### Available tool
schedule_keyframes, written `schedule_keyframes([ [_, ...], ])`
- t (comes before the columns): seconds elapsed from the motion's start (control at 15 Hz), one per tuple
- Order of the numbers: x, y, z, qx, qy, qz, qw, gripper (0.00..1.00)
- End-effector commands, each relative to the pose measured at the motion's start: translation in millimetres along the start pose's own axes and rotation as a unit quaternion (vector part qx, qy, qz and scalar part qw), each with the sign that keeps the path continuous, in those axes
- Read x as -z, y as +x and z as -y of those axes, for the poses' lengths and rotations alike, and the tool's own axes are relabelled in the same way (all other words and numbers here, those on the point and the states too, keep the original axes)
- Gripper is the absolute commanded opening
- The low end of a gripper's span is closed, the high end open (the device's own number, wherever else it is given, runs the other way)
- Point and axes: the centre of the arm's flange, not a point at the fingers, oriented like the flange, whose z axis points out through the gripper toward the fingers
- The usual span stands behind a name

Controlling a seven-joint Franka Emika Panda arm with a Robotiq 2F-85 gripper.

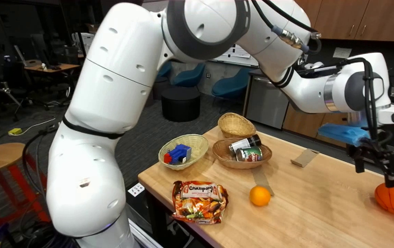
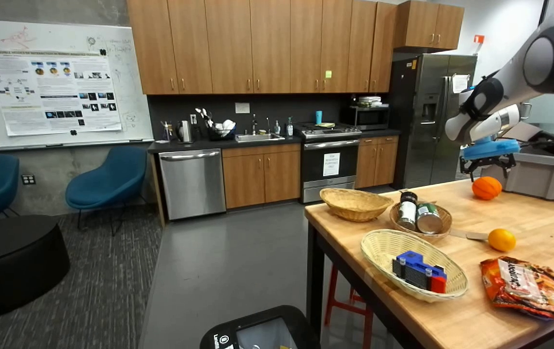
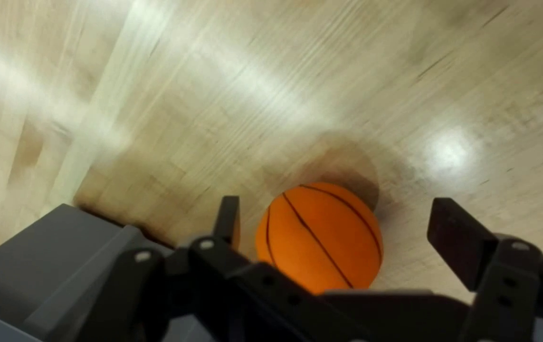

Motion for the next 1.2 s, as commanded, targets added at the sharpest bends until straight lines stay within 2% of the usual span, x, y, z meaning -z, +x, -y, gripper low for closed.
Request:
schedule_keyframes([
  [0.0, -32, 69, -9, 0.014, -0.022, -0.023, 0.9994, 1.0],
  [0.2, -52, 99, -12, 0.036, -0.034, -0.047, 0.9977, 1.0],
  [0.4, -48, 125, -7, 0.052, -0.028, -0.08, 0.9951, 1.0],
  [0.73, -39, 139, 17, 0.073, -0.013, -0.111, 0.9911, 1.0],
  [0.93, -40, 136, 24, 0.078, -0.013, -0.108, 0.991, 1.0],
  [1.13, -48, 129, 27, 0.103, -0.003, -0.054, 0.9932, 1.0],
])
